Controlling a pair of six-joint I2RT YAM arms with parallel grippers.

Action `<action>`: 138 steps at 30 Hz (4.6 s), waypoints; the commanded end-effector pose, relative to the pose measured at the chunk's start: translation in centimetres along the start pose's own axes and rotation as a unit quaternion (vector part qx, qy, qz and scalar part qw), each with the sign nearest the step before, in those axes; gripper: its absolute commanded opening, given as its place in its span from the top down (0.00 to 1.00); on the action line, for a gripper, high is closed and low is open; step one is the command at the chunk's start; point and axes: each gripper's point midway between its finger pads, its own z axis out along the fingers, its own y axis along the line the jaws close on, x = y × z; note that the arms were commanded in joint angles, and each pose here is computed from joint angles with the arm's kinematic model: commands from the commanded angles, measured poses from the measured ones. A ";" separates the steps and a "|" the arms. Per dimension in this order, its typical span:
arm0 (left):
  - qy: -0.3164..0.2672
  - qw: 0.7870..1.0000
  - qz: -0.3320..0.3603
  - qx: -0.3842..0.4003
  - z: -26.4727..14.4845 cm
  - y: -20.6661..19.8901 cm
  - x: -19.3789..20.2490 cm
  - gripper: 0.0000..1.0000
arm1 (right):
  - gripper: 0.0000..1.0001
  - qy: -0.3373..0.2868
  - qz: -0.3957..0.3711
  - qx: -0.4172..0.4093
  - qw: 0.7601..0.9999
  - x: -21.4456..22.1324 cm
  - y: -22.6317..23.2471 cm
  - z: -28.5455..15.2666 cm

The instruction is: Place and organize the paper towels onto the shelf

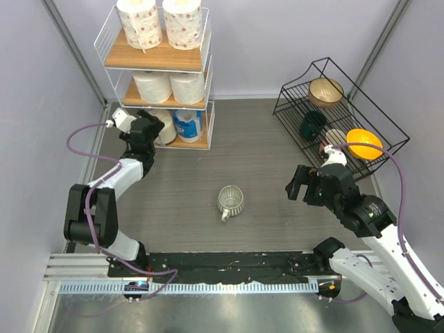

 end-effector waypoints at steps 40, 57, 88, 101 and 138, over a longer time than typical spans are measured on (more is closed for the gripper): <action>0.141 0.986 -0.013 0.087 -20.0 4.0 -0.5 0.00 | 0.35 -0.382 -0.099 -0.013 0.919 -15.3 28.1 25.4; 0.132 0.989 -0.001 0.075 -20.9 5.3 -1.0 0.00 | 0.99 -0.358 -0.127 0.037 0.924 -14.7 25.3 26.0; 0.118 0.990 -0.005 0.079 -23.2 7.0 -1.5 0.00 | 0.99 -0.281 -0.076 -0.005 0.957 -9.2 10.0 10.1; 0.130 0.986 0.007 0.108 -23.4 6.2 -1.0 0.00 | 0.55 -0.271 -0.058 -0.012 0.961 -7.7 6.5 6.0; 0.152 0.976 0.028 0.153 -24.2 4.6 -0.6 0.00 | 0.25 -0.415 0.060 0.125 0.899 -21.7 0.9 -8.6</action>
